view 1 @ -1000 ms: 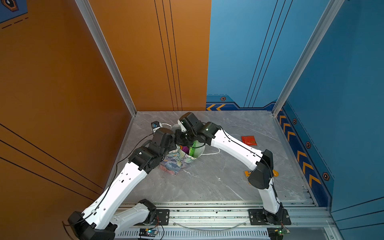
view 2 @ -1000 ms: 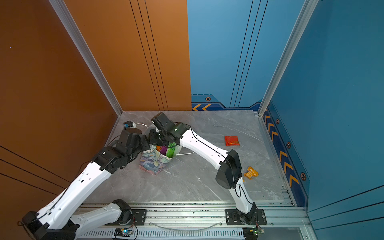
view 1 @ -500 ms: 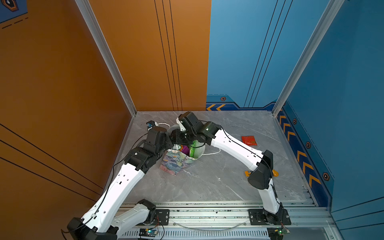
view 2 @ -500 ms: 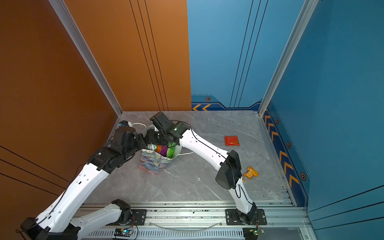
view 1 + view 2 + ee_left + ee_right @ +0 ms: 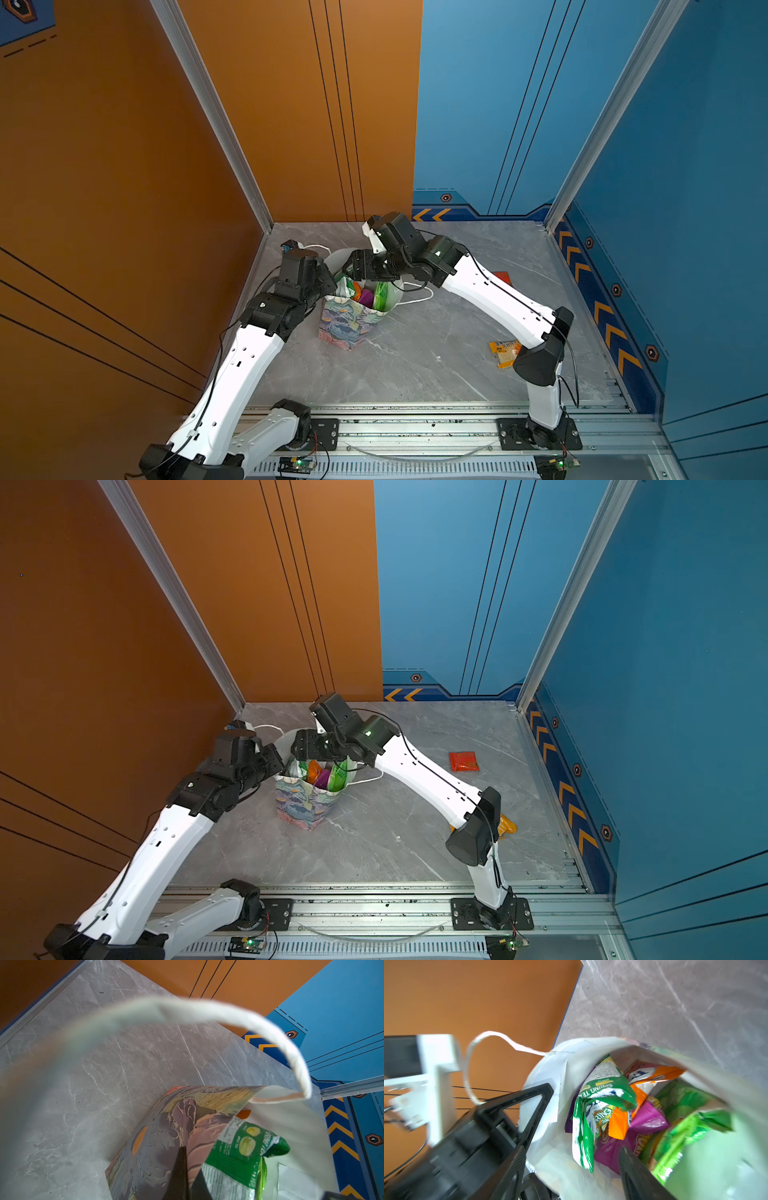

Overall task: Place the snacks into the paper bag
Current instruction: Place the snack in the paper bag.

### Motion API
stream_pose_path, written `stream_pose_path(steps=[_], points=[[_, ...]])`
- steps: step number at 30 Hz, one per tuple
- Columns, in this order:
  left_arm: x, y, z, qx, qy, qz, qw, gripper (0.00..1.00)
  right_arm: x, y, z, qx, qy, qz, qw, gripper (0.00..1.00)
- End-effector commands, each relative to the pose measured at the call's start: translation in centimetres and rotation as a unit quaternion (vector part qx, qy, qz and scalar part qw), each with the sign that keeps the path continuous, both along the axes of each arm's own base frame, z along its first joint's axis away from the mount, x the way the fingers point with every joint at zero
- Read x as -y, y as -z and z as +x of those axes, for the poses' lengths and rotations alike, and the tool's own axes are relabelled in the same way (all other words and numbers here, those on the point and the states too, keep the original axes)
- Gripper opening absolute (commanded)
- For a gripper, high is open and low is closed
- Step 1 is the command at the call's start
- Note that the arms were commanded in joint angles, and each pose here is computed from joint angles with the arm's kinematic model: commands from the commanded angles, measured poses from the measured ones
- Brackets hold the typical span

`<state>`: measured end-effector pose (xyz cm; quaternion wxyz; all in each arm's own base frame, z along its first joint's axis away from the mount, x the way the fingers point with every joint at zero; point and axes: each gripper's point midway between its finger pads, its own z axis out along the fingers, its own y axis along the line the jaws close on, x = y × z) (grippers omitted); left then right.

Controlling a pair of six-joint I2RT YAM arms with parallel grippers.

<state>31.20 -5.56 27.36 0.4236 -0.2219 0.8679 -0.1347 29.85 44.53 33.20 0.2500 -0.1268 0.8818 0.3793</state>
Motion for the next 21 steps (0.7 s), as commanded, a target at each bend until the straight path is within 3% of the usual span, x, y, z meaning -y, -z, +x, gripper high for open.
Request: stream_pose_path(steps=[1, 5, 10, 13, 15, 21], points=[[0.0, -0.6, -0.1, 0.008, 0.026, -0.003, 1.000, 0.03, 3.0, -3.8, -0.5, 0.055, 0.005, -0.001, 0.998, 0.73], [-0.9, -0.6, -0.1, 0.001, 0.035, -0.008, 0.999, 0.03, 7.5, -5.4, 0.2, 0.118, 0.059, -0.029, 0.991, 0.73], [-1.2, -0.2, 0.0, -0.003, 0.050, -0.011, 0.999, 0.03, 12.9, -5.6, 0.9, 0.139, 0.114, -0.029, 0.983, 0.74], [-1.2, 0.1, -0.1, -0.007, 0.061, -0.004, 0.998, 0.04, 17.6, -3.3, 1.7, 0.145, 0.175, -0.083, 0.970, 0.75], [-1.3, 0.2, -0.1, -0.010, 0.062, -0.002, 0.998, 0.04, 22.0, -1.5, 2.4, 0.147, 0.241, -0.133, 0.950, 0.76], [-2.0, 0.6, -0.4, -0.009, 0.062, 0.011, 0.998, 0.04, 31.4, 5.4, 2.3, 0.058, 0.346, -0.176, 0.920, 0.77]])
